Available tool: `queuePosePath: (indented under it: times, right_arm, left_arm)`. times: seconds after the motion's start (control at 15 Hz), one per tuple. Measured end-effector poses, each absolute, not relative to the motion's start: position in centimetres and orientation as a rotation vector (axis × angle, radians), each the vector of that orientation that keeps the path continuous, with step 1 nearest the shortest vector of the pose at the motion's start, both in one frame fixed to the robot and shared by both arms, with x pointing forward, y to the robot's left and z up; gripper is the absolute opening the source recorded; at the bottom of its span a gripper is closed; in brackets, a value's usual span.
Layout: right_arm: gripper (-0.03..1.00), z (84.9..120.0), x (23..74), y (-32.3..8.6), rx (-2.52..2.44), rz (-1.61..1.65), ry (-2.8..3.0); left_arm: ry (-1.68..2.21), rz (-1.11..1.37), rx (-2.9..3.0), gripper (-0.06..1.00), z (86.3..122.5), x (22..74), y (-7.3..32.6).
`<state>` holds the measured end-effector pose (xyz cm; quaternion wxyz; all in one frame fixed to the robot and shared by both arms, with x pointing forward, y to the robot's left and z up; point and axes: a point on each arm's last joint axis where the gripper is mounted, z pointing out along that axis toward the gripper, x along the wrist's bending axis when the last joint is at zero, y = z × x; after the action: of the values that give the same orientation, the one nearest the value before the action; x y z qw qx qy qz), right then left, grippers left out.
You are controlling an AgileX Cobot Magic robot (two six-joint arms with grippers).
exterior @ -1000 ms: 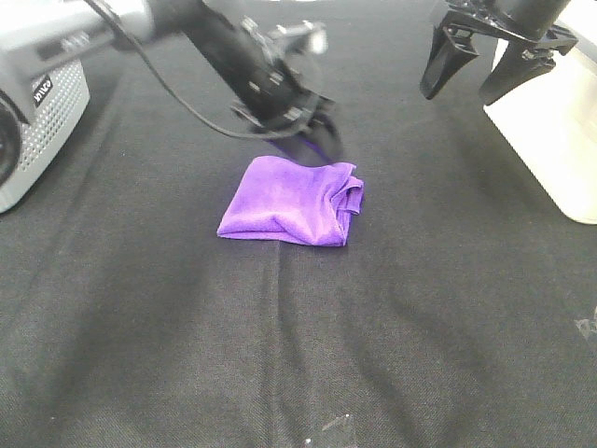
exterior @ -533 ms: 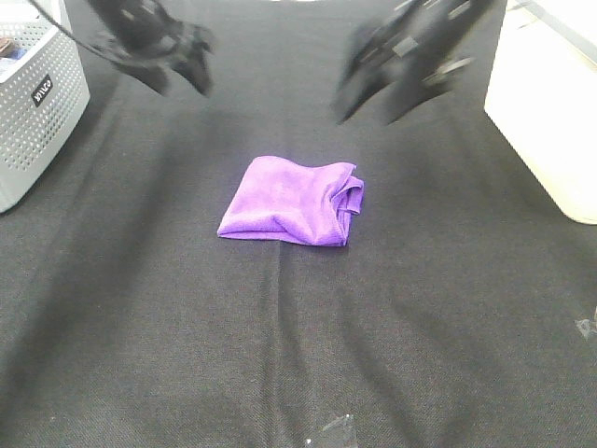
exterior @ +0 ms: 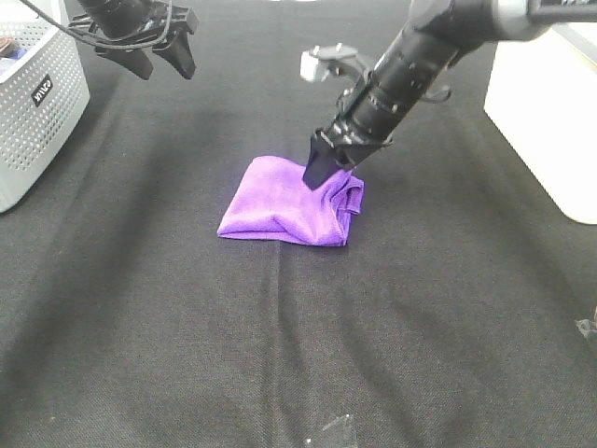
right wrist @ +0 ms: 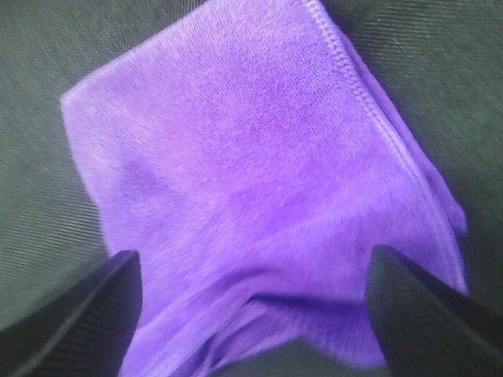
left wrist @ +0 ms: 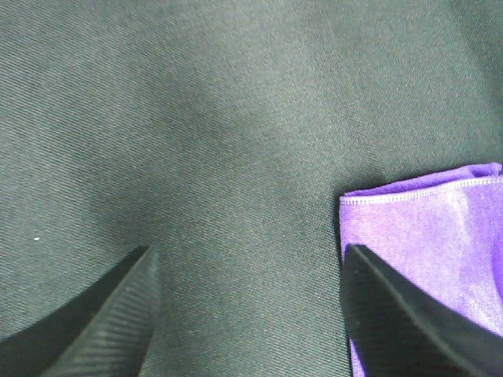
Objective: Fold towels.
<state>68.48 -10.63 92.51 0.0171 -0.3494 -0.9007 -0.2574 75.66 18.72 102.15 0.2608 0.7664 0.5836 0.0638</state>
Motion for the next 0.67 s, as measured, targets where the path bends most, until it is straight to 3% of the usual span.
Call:
queuePosePath:
  times: [0.67]
  right_arm:
    - [0.76, 89.9, 68.9, -12.2, -0.912, -0.584, -2.987]
  left_arm:
    - [1.538, 0.187, 2.11, 0.62, 102.1, 75.7, 18.7]
